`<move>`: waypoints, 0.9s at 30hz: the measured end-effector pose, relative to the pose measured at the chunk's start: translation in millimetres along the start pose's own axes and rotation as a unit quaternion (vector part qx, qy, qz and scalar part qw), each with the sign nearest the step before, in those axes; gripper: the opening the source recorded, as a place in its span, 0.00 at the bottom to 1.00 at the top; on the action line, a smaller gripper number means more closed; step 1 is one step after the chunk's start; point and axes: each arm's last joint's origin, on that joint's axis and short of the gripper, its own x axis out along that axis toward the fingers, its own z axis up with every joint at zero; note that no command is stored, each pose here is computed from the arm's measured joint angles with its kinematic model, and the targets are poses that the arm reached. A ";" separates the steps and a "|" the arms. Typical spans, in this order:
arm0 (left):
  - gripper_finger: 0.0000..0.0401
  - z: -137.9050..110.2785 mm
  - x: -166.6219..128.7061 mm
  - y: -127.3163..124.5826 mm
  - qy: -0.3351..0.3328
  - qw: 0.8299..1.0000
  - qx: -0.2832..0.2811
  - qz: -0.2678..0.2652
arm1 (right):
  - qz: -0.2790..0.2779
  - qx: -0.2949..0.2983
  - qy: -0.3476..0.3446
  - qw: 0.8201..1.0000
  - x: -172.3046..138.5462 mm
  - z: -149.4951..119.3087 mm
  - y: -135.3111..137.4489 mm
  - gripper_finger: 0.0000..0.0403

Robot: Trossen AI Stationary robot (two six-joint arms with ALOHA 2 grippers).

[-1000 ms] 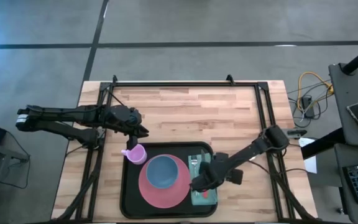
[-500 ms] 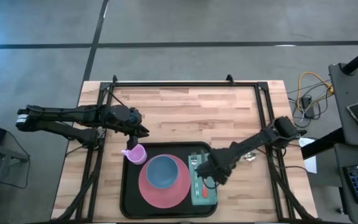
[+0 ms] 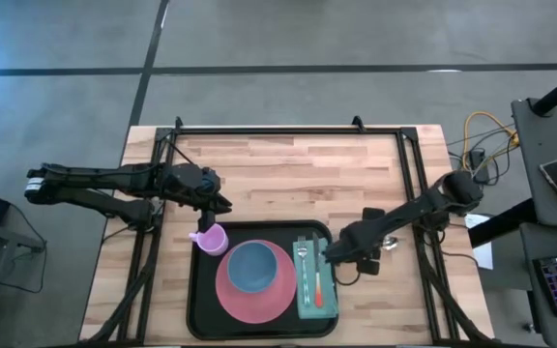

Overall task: Set up tray
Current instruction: Put the green spoon on the blue napkin

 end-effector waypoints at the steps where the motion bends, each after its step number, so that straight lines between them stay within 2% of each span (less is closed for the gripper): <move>1: 0.17 0.2 0.0 0.0 -0.001 1.000 0.000 0.000 | 0.010 -0.009 -0.015 1.000 1.8 -0.9 0.1 0.38; 4: 0.17 0.7 0.0 0.1 -0.003 1.000 -0.013 0.000 | 0.028 -0.039 -0.050 0.998 4.5 -4.1 -1.4 0.39; 7: 0.17 0.9 0.0 1.0 -0.005 0.999 -0.033 0.005 | 0.016 -0.070 -0.058 0.996 8.4 -8.6 -6.4 0.40; 12: 0.17 -1.8 4.0 5.0 -0.012 0.997 -0.053 0.047 | 0.014 -0.119 -0.053 0.991 15.9 -16.1 -10.2 0.43; 21: 0.17 -6.4 9.0 8.4 -0.010 0.997 -0.057 0.059 | 0.032 -0.122 -0.091 0.988 18.1 -8.5 -3.5 0.45; 27: 0.17 0.9 11.7 7.7 -0.025 0.991 -0.120 0.060 | 0.038 -0.159 -0.132 0.978 28.5 -5.0 5.7 0.45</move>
